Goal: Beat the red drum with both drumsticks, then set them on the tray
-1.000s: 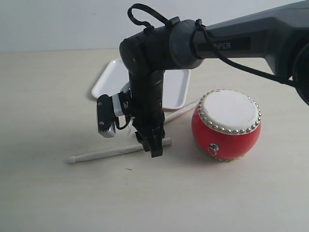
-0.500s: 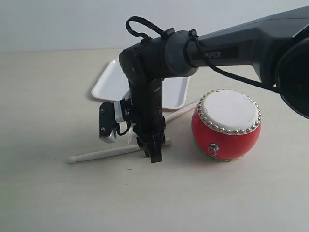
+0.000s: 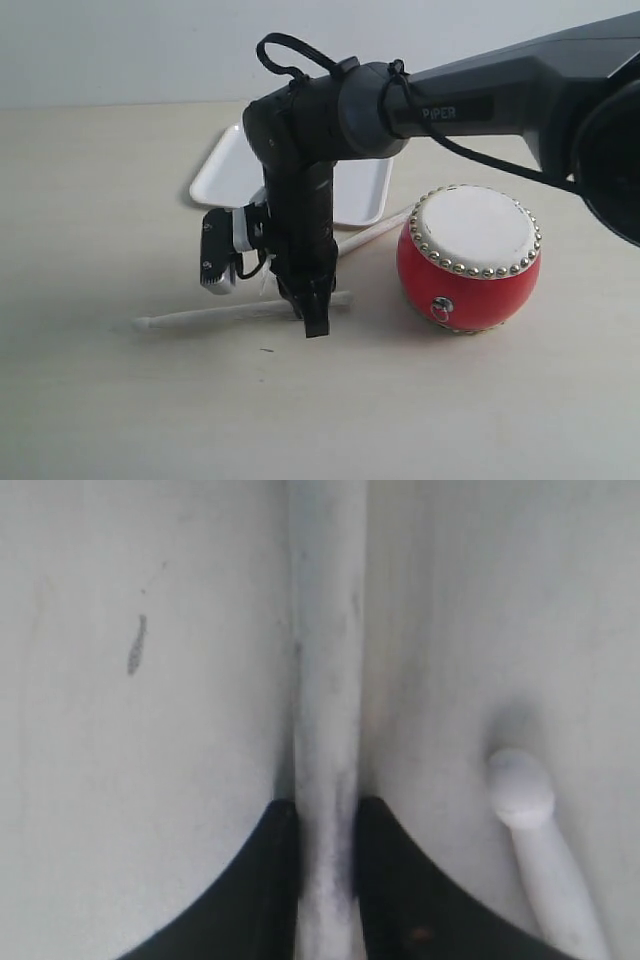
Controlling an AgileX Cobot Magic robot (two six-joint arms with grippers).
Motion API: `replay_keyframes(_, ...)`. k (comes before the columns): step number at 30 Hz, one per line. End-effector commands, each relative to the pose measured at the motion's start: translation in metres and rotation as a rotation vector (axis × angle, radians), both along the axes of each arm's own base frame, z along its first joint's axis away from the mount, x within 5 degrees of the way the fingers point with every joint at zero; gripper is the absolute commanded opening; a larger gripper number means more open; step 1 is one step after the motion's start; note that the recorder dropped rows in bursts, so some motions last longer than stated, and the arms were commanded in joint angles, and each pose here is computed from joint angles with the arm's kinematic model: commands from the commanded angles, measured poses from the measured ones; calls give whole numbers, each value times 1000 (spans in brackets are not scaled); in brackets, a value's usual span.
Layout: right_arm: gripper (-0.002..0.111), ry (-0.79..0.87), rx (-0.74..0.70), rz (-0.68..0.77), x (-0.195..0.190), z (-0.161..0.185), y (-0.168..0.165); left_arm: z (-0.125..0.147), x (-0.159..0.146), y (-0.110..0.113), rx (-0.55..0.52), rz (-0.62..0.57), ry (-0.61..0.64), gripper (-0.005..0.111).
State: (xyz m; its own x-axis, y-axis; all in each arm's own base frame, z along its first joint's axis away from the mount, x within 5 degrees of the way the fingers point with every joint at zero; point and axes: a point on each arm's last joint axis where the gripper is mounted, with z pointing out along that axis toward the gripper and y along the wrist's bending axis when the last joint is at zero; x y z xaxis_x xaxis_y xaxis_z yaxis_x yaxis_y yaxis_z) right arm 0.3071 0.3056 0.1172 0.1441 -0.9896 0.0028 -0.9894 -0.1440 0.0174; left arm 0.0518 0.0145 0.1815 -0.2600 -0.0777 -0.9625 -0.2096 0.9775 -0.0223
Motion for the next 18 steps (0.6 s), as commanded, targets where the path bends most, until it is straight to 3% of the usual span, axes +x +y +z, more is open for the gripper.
replay_keyframes(1,0,-55,108,-22,-9,51,6,0,0,0,0,-5,-5,0)
replay_keyframes(8,0,-110,348,-111,-24,140,-3,0,0,0,0,-5,-5,0)
replay_keyframes(11,0,-53,498,-165,-27,168,-11,0,0,0,0,-5,-5,0)
replay_keyframes(18,0,143,777,-302,-9,181,-29,0,0,0,0,-5,-5,0)
